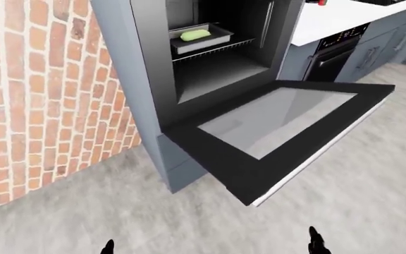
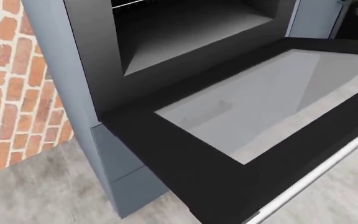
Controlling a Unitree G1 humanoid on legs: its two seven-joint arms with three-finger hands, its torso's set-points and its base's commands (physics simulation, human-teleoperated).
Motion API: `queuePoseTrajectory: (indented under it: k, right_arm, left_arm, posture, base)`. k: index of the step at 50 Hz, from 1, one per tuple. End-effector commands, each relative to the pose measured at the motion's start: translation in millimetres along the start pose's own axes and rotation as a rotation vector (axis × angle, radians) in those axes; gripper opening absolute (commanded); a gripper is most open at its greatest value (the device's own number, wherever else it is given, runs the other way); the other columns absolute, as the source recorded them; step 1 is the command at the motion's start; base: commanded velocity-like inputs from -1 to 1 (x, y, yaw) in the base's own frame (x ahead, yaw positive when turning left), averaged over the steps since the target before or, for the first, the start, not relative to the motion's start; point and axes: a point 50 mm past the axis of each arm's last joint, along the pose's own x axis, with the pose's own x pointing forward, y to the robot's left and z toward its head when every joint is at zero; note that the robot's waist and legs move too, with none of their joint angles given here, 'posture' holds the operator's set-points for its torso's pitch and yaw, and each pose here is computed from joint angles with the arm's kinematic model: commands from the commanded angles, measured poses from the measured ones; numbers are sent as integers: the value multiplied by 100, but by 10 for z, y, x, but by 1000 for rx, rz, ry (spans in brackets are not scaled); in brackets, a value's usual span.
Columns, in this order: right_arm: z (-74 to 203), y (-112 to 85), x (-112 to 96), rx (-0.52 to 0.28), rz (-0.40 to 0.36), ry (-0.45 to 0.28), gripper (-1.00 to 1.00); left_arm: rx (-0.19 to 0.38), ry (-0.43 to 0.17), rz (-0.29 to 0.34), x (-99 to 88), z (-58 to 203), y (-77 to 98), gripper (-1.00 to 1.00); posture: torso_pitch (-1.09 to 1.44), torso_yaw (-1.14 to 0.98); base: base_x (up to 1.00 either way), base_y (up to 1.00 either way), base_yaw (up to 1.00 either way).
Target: Close the oven door.
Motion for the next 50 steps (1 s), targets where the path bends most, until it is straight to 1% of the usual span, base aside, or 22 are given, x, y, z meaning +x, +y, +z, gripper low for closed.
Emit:
queuePoseTrajectory:
  k: [1, 50]
  right_arm:
    - [75, 12, 27, -4, 8, -43, 100]
    - [67, 27, 28, 13, 27, -35, 100]
  left_arm:
    - [14, -57, 26, 15, 125, 100, 100]
    - [14, -57, 27, 16, 129, 102, 100]
  posture:
    - [0, 0]
    - [0, 0]
  base:
    - [-3, 0, -42]
    - [-2, 0, -40]
